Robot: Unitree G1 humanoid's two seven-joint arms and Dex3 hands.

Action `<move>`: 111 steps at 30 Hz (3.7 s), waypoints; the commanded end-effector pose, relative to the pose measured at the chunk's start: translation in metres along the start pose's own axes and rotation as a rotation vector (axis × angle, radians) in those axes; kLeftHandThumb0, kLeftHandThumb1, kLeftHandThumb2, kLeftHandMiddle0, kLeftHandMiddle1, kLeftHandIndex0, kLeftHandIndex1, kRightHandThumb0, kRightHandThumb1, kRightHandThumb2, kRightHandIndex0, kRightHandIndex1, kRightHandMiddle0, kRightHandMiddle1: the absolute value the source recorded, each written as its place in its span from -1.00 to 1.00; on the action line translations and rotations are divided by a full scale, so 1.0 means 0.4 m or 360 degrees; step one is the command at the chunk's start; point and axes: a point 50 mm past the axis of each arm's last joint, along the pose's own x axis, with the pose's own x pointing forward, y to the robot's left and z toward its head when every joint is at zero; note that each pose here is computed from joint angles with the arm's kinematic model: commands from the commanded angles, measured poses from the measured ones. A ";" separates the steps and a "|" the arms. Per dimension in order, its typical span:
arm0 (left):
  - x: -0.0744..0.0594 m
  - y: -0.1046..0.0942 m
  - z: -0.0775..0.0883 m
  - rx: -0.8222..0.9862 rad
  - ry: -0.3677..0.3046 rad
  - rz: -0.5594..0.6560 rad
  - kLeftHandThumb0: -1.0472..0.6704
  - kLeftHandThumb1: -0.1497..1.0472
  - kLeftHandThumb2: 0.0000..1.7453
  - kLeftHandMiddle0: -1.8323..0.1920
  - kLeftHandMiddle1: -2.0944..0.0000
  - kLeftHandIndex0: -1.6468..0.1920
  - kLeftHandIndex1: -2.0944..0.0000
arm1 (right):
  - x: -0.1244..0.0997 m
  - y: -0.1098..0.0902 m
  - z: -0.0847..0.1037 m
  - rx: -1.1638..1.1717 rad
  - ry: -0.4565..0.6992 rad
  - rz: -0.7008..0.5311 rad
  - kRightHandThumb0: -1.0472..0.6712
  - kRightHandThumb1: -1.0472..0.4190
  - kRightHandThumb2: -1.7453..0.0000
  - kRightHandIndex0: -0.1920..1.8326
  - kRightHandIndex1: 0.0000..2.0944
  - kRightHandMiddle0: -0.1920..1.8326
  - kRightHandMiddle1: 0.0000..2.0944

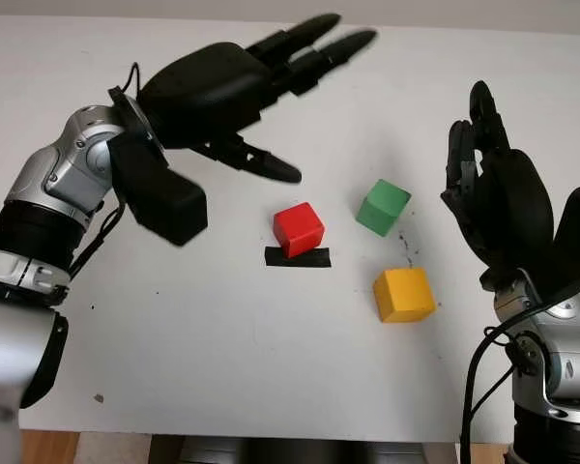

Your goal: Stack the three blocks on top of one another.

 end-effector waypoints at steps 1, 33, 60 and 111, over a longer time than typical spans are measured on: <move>-0.019 -0.018 -0.025 -0.0208 0.0077 0.0052 -0.79 1.00 -0.43 0.96 0.95 0.97 0.96 | 0.000 -0.009 0.024 -0.0047 -0.0053 -0.0005 -0.49 -1.00 0.25 -1.00 -1.00 -1.00 -1.00; -0.177 -0.138 -0.132 -0.1285 0.0563 0.0705 -0.68 1.00 -0.32 1.00 1.00 1.00 1.00 | -0.201 0.014 0.203 -0.2311 -0.0183 0.0598 -0.56 -0.49 0.93 -0.58 -0.95 -0.16 -0.95; -0.176 -0.155 -0.122 -0.1314 0.0569 0.0734 -0.66 1.00 -0.34 1.00 0.98 1.00 1.00 | -0.187 0.019 0.075 -0.2196 -0.0060 0.0747 -0.51 -0.50 0.94 -0.62 -0.95 -0.15 -0.95; -0.185 -0.158 -0.117 -0.1012 0.0634 0.0660 -0.65 1.00 -0.35 1.00 0.95 1.00 0.99 | -0.184 0.017 0.029 -0.2140 -0.0142 0.0663 -0.07 -0.52 0.93 -0.49 -0.94 -0.10 -0.27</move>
